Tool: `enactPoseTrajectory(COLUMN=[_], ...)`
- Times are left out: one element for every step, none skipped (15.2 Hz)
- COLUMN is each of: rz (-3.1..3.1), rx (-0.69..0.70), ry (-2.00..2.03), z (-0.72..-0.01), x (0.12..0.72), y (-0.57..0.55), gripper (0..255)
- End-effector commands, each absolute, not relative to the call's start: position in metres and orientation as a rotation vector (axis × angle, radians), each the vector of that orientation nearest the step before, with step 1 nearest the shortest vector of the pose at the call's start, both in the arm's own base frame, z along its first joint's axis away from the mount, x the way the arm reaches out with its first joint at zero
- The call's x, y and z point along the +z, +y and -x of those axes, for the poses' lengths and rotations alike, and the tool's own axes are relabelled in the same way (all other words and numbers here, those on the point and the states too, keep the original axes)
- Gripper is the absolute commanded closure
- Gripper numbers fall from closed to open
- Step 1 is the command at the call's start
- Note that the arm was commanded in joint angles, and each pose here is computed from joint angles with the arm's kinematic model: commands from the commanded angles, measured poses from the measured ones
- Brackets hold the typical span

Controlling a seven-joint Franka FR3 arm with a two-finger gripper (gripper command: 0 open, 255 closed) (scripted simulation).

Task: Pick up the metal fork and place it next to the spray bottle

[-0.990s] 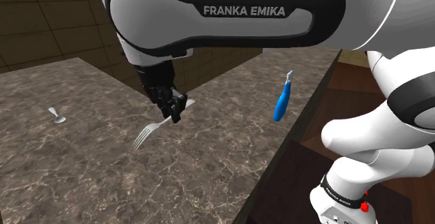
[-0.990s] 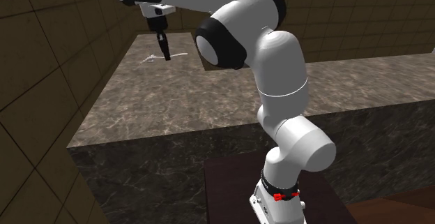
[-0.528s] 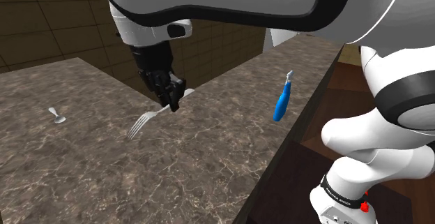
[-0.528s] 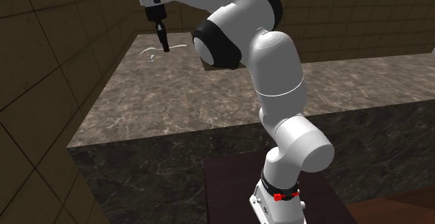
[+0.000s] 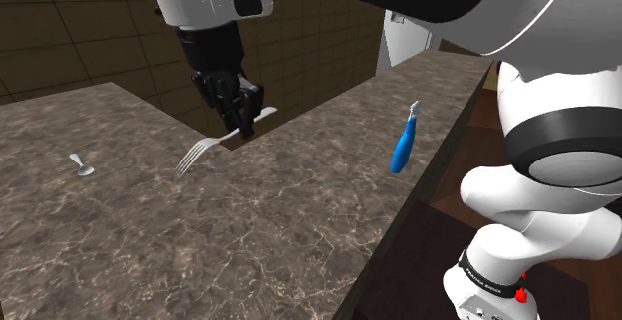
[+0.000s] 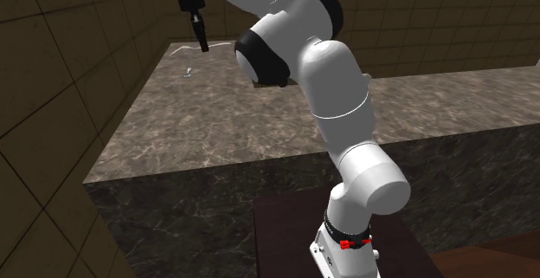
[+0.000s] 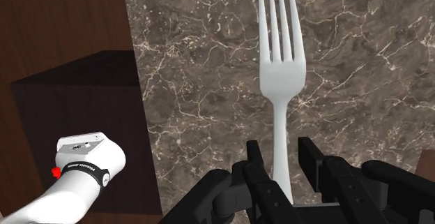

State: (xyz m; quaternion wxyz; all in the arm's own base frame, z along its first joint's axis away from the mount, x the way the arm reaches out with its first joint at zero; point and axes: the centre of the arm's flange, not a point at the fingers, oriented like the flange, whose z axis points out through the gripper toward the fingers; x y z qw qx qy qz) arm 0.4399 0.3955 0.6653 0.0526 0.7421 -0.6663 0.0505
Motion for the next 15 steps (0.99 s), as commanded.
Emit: enactPoseTrajectory(rz=[-2.256, -2.256, -2.256, -2.256, -2.256, -2.256, -2.256, -2.256, -2.256, -2.256, -2.256, -2.256, -2.256, -2.256, -2.256], rx=[0.153, 0.153, 0.153, 0.153, 0.153, 0.153, 0.153, 0.153, 0.153, 0.153, 0.153, 0.153, 0.153, 0.153, 0.153], ry=[-2.025, -2.025, -2.025, -2.025, -2.025, -2.025, -2.025, -2.025, -2.025, -2.025, -2.025, -2.025, -2.025, -2.025, -2.025], z=[-0.441, -0.441, -0.44, -0.439, -0.437, -0.436, -0.435, -0.434, -0.433, -0.432, -0.431, -0.43, -0.428, -0.427, -0.426], x=[0.676, 0.681, 0.681, 0.681, 0.681, 0.681, 0.681, 0.681, 0.681, 0.681, 0.681, 0.681, 0.681, 0.681, 0.681], y=[0.396, 0.396, 0.383, 0.37, 0.357, 0.343, 0.33, 0.317, 0.304, 0.291, 0.278, 0.264, 0.251, 0.238, 0.225], gripper=[255, 255, 255, 255, 255, 255, 255, 255, 255, 255, 255, 255, 255, 255, 255])
